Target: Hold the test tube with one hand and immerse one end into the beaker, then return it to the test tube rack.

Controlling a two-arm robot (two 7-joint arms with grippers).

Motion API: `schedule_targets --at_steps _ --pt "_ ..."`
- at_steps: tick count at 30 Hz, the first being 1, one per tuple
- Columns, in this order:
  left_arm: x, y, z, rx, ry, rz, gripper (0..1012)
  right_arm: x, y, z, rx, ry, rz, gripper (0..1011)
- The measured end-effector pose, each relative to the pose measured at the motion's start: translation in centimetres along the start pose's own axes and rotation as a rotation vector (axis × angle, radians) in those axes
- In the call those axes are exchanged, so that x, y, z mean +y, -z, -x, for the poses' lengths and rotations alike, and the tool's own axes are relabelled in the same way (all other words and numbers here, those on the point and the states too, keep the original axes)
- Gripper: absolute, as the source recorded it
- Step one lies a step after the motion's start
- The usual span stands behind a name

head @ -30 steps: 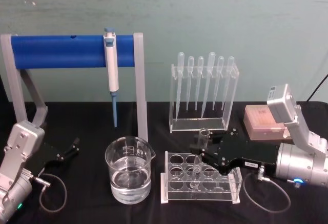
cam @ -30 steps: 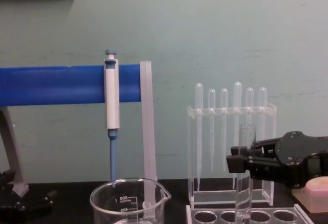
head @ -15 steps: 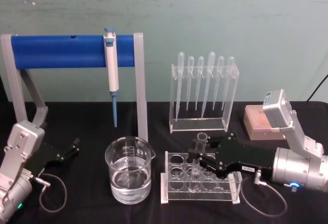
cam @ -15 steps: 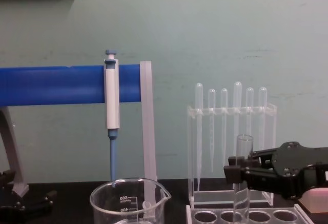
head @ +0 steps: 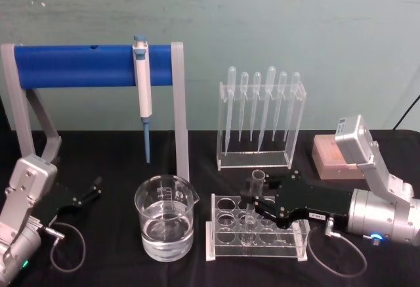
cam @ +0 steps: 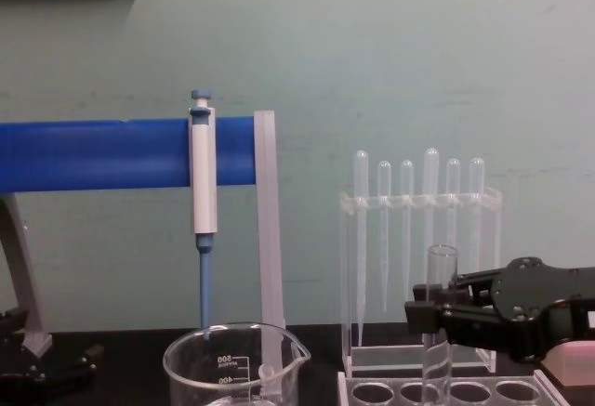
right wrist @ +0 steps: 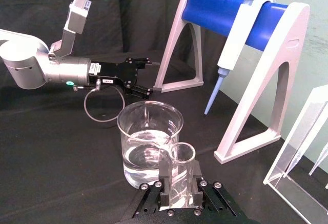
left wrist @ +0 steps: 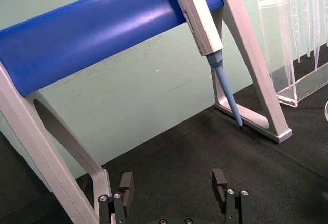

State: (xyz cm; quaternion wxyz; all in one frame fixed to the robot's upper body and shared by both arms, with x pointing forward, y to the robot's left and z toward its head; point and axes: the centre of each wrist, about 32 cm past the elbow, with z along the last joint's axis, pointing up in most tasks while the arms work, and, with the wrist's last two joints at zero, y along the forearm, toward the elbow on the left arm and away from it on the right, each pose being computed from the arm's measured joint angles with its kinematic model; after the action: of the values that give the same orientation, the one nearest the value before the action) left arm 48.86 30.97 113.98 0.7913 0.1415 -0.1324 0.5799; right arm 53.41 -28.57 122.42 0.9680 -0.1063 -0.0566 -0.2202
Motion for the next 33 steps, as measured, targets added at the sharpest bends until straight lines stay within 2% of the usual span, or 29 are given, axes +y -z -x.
schedule_targets --at_steps 3,6,7,12,13,14,15,19,20,23,24,30,31,33 --pt "0.0 0.0 0.0 0.0 0.0 0.0 1000 -0.01 -0.02 -0.01 0.0 0.0 -0.001 301" --pt "0.0 0.0 0.0 0.0 0.0 0.0 1000 -0.02 -0.02 -0.02 0.001 0.0 -0.001 422" --pt "0.0 0.0 0.0 0.0 0.0 0.0 1000 -0.02 -0.02 -0.02 0.001 0.0 -0.001 422" --pt "0.0 0.0 0.0 0.0 0.0 0.0 1000 -0.02 -0.02 -0.02 0.001 0.0 -0.001 585" --pt "0.0 0.0 0.0 0.0 0.0 0.0 1000 -0.02 -0.02 -0.02 0.001 0.0 -0.001 646" --pt "0.0 0.0 0.0 0.0 0.0 0.0 1000 -0.03 -0.02 -0.02 0.001 0.0 -0.001 658" --pt "0.0 0.0 0.0 0.0 0.0 0.0 1000 -0.02 -0.02 -0.02 0.001 0.0 -0.001 726" --pt "0.0 0.0 0.0 0.0 0.0 0.0 1000 -0.02 -0.02 -0.02 0.002 0.0 -0.001 796" --pt "0.0 0.0 0.0 0.0 0.0 0.0 1000 -0.03 -0.02 -0.02 0.002 0.0 -0.001 851" --pt "0.0 0.0 0.0 0.0 0.0 0.0 1000 -0.03 -0.02 -0.02 0.002 0.0 -0.001 908" --pt "0.0 0.0 0.0 0.0 0.0 0.0 1000 -0.03 -0.02 -0.02 0.002 0.0 -0.001 954" --pt "0.0 0.0 0.0 0.0 0.0 0.0 1000 -0.3 -0.07 0.26 -0.005 0.027 -0.02 1002" --pt "0.0 0.0 0.0 0.0 0.0 0.0 1000 -0.66 -0.24 0.55 -0.022 0.06 -0.056 1002" --pt "0.0 0.0 0.0 0.0 0.0 0.0 1000 -0.66 -0.35 0.63 -0.027 0.063 -0.065 1002"
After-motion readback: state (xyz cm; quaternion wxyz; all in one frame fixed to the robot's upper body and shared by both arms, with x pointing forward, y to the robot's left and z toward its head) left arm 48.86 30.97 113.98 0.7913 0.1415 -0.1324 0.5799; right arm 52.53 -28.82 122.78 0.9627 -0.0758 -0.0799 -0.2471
